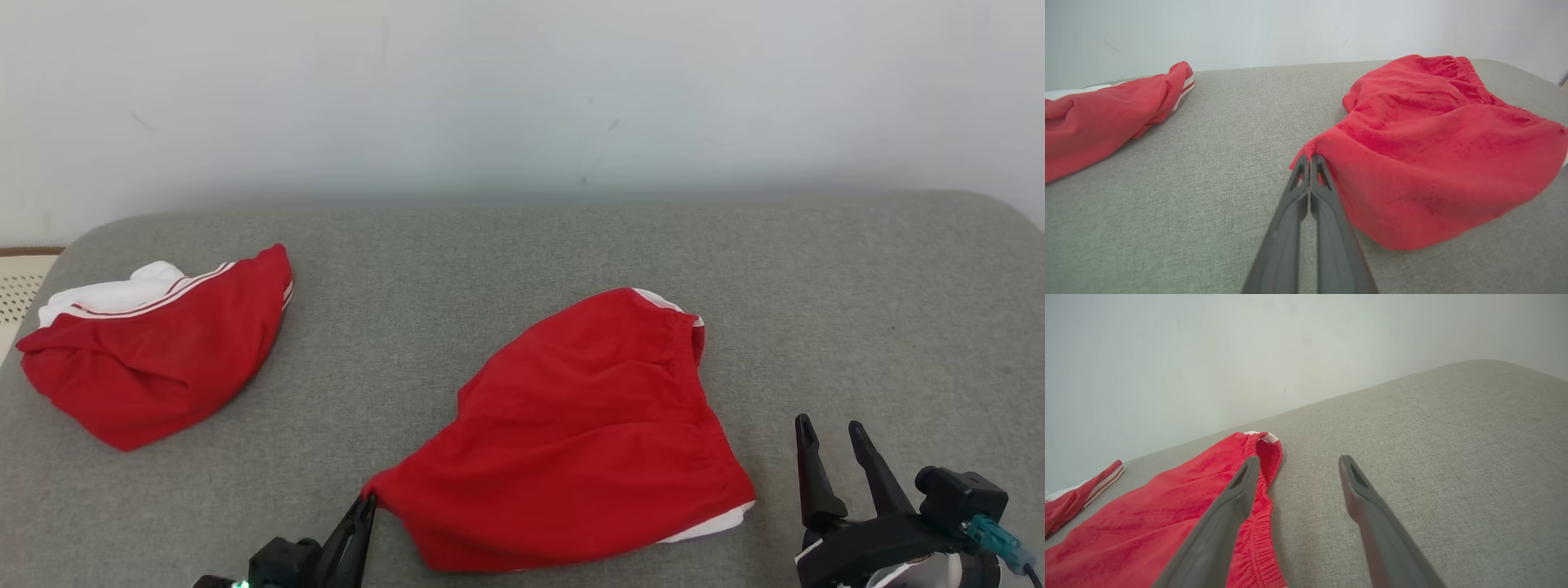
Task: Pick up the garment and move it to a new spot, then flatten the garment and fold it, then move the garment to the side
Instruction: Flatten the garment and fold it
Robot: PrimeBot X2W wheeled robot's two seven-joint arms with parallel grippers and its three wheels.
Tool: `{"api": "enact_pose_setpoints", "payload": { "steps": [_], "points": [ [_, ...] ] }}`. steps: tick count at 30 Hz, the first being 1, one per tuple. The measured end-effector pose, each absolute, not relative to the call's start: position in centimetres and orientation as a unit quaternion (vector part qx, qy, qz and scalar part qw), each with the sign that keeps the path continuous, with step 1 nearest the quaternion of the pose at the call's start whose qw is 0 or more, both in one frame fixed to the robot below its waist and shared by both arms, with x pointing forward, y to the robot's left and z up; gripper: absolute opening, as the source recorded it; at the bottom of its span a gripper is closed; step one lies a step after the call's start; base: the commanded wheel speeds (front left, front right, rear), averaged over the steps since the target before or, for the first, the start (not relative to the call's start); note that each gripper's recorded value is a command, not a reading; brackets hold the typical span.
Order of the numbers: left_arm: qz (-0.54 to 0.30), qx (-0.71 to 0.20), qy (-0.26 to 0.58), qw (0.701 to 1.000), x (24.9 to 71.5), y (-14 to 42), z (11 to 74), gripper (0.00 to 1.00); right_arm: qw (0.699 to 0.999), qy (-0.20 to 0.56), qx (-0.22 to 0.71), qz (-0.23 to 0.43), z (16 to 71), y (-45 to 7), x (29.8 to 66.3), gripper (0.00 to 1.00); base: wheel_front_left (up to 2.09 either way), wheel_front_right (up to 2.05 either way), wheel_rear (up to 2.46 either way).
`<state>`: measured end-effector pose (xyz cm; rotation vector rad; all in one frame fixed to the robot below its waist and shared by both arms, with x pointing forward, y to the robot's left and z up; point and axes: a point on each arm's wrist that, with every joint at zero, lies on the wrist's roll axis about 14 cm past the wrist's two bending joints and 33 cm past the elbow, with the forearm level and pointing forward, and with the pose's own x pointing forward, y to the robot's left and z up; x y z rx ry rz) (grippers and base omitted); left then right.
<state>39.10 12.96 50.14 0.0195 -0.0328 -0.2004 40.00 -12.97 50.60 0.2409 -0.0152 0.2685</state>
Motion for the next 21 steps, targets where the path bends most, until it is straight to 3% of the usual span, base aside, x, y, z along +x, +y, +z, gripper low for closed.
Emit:
{"api": "enact_pose_setpoints", "payload": {
  "steps": [21],
  "points": [
    [-0.168, 0.075, -0.05, 0.982, 43.9, 10.6, 53.2, 0.0, 0.988, -0.005, 0.115, 0.107, 50.3, -15.1, 39.7, 1.0, 0.0, 0.0, 0.0]
  ]
}}
